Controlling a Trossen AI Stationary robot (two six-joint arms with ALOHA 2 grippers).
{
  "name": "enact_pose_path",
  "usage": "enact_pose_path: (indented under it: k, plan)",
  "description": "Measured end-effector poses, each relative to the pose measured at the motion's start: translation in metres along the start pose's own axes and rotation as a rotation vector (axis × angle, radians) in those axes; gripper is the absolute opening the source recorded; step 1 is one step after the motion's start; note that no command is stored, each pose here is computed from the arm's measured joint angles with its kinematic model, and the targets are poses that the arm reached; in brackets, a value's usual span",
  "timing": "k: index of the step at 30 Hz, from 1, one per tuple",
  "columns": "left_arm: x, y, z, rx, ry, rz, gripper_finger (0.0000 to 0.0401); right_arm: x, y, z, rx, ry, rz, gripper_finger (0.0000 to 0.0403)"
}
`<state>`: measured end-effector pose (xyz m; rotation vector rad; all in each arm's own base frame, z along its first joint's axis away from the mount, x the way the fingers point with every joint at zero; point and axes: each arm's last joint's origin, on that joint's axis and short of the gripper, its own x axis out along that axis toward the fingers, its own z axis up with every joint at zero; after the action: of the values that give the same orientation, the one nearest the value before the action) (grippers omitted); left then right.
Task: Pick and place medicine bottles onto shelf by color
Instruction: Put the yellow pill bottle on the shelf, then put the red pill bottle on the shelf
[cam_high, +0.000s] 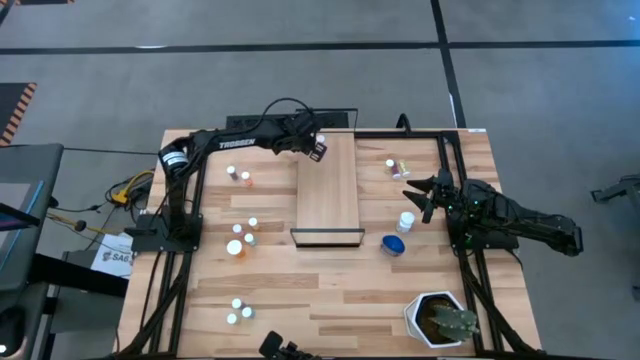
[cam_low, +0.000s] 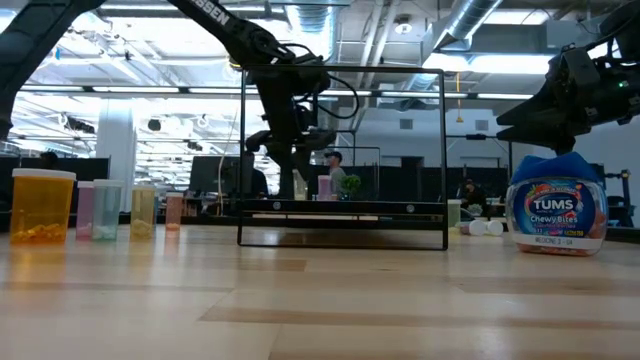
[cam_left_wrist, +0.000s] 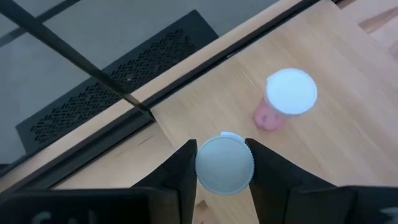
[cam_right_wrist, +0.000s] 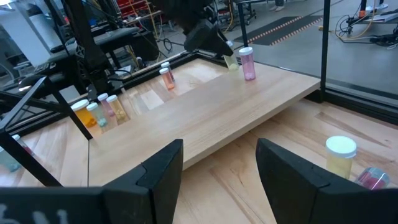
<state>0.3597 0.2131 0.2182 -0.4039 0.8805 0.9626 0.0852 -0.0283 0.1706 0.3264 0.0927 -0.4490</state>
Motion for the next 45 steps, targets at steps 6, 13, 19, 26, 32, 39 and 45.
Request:
enact_pose_path:
  k: [6,13,19,26,32,39,45]
  plan:
    - [0.007,-0.002,-0.002,0.017,0.015,-0.005,0.0101,0.000,0.000,0.000,0.000,0.000,0.000,0.0225]
    - [0.008,0.001,-0.001,0.031,0.011,0.004,0.0101,0.000,0.000,0.000,0.000,0.000,0.000,0.0225]
    - [0.010,0.002,-0.001,0.040,0.002,0.014,0.0103,0.000,0.000,0.000,0.000,0.000,0.000,0.0225]
    - [0.010,0.001,0.001,0.035,-0.011,0.012,0.0134,0.000,0.000,0.000,0.000,0.000,0.000,0.0225]
    - [0.010,0.000,0.004,0.030,-0.044,0.014,0.0146,0.000,0.000,0.000,0.000,0.000,0.000,0.0225]
    - [-0.009,-0.002,0.015,0.087,-0.002,0.041,0.0146,0.000,0.000,0.000,0.000,0.000,0.000,0.0225]
    - [-0.046,-0.001,0.013,0.148,-0.053,0.099,0.0146,0.000,0.000,0.000,0.000,0.000,0.000,0.0225]
